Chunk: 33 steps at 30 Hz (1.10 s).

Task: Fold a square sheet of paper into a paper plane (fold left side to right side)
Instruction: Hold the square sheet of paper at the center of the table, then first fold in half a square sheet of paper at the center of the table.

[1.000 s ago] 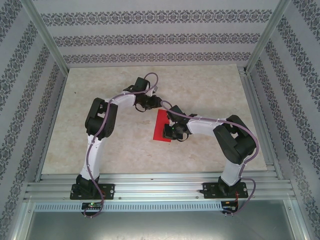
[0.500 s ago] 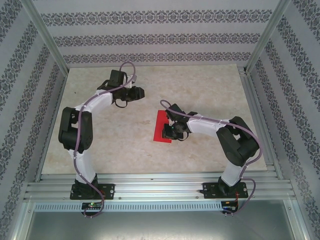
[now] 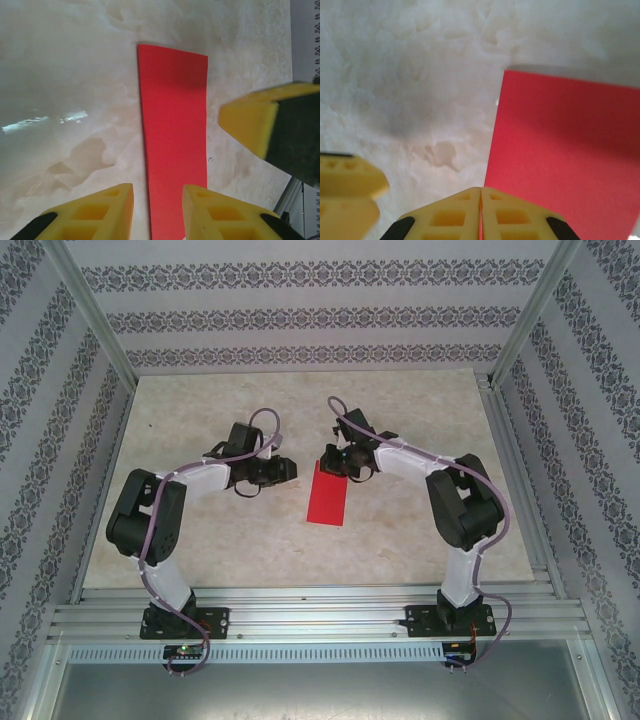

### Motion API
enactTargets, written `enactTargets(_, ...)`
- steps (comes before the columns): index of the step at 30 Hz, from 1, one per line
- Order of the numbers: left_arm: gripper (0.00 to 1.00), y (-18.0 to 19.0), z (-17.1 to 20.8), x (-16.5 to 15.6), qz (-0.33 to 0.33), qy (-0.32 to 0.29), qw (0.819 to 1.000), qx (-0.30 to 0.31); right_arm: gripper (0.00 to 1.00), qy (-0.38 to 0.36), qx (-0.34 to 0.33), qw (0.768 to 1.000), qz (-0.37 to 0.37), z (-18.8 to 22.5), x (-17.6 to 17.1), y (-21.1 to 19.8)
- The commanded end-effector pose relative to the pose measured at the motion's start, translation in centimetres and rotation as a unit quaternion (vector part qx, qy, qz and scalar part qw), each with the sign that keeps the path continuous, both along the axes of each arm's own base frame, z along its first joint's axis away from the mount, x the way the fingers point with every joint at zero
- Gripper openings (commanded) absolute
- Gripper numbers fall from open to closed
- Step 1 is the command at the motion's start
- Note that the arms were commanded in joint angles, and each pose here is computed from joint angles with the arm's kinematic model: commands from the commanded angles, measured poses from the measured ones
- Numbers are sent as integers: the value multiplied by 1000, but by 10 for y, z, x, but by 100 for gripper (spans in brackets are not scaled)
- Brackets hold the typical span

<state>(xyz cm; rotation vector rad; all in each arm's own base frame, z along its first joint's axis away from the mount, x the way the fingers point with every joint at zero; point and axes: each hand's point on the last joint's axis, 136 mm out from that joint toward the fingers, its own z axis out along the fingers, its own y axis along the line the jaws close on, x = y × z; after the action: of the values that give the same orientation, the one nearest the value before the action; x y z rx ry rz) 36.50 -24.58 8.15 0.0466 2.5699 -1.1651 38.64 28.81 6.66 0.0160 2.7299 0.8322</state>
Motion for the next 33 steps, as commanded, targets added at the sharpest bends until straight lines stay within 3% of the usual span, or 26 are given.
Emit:
enactTargets(1,32,-18,6,7,-2,-21,999,-29,8,-8,24,1000,13,2,18,18)
enactTargets(12,29,-54,-13,9,-30,-3,999,-29,8,17,-3,1000,2,-44,37,17)
enactTargets(24,27,-65,-30,15,-36,2,999,-31,8,57,-45,997,13,-81,21,5)
enactTargets(33,25,-56,-60,-18,-54,39,998,-9,8,57,-46,997,16,-77,21,5)
